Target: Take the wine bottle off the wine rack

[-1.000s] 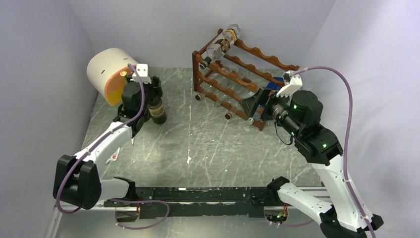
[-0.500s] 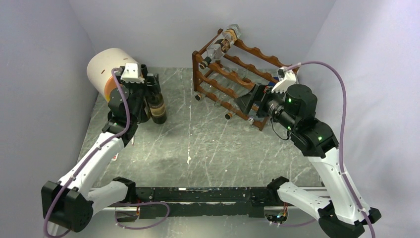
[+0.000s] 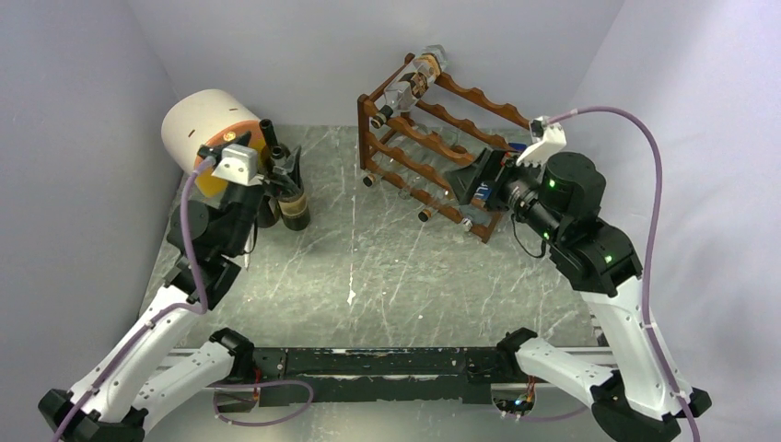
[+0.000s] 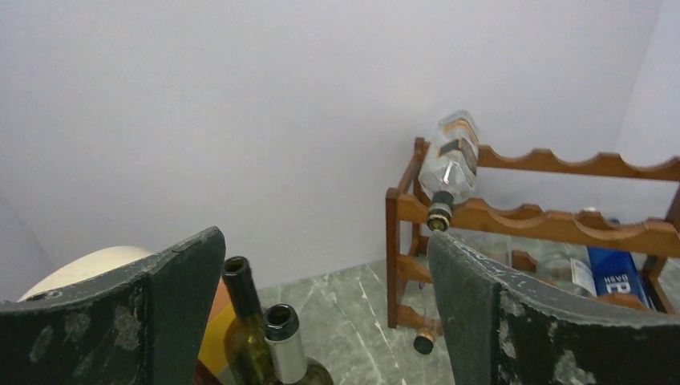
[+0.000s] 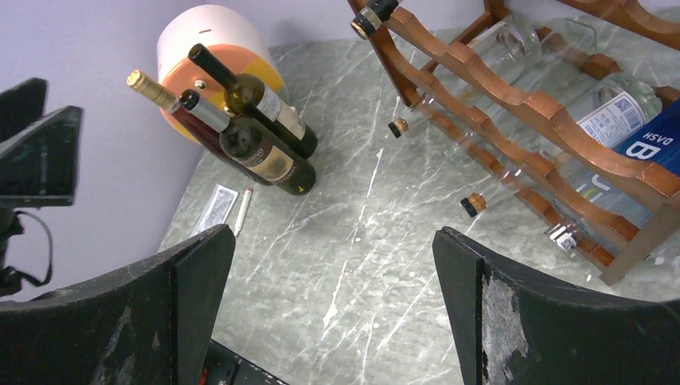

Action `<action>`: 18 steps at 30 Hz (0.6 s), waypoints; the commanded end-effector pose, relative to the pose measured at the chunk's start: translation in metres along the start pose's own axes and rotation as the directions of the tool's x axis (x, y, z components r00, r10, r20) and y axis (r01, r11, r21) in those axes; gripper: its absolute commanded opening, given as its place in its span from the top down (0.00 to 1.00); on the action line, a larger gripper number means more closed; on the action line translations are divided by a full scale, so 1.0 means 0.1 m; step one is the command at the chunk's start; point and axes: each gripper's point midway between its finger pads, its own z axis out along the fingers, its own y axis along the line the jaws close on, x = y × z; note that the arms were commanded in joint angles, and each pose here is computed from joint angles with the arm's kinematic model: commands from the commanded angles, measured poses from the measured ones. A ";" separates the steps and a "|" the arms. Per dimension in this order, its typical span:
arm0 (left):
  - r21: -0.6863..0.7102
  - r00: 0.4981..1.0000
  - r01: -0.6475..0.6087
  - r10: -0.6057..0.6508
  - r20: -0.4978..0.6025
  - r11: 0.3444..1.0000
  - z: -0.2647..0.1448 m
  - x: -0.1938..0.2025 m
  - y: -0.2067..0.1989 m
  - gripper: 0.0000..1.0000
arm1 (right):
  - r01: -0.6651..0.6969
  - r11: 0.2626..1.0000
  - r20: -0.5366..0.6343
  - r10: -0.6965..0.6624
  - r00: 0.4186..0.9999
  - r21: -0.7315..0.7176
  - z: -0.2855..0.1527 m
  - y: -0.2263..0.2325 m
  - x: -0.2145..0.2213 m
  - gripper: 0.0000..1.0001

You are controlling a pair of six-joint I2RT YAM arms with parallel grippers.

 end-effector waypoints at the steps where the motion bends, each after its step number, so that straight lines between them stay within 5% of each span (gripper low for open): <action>1: -0.098 0.999 0.023 -0.020 0.040 0.995 -0.10 -0.18 0.20 0.00 | -0.015 1.000 -0.011 0.015 1.000 -0.023 0.23 0.07 -0.01 0.00; 8: -0.053 0.998 0.034 -0.031 0.048 0.998 -0.09 -0.16 0.11 0.03 | -0.065 0.997 -0.032 0.064 0.997 -0.045 0.79 0.19 -0.03 0.00; 18: 0.041 0.998 -0.002 0.000 0.056 0.999 -0.07 -0.12 -0.05 0.04 | -0.226 0.971 0.137 0.215 0.967 0.075 1.77 -0.12 -0.42 0.00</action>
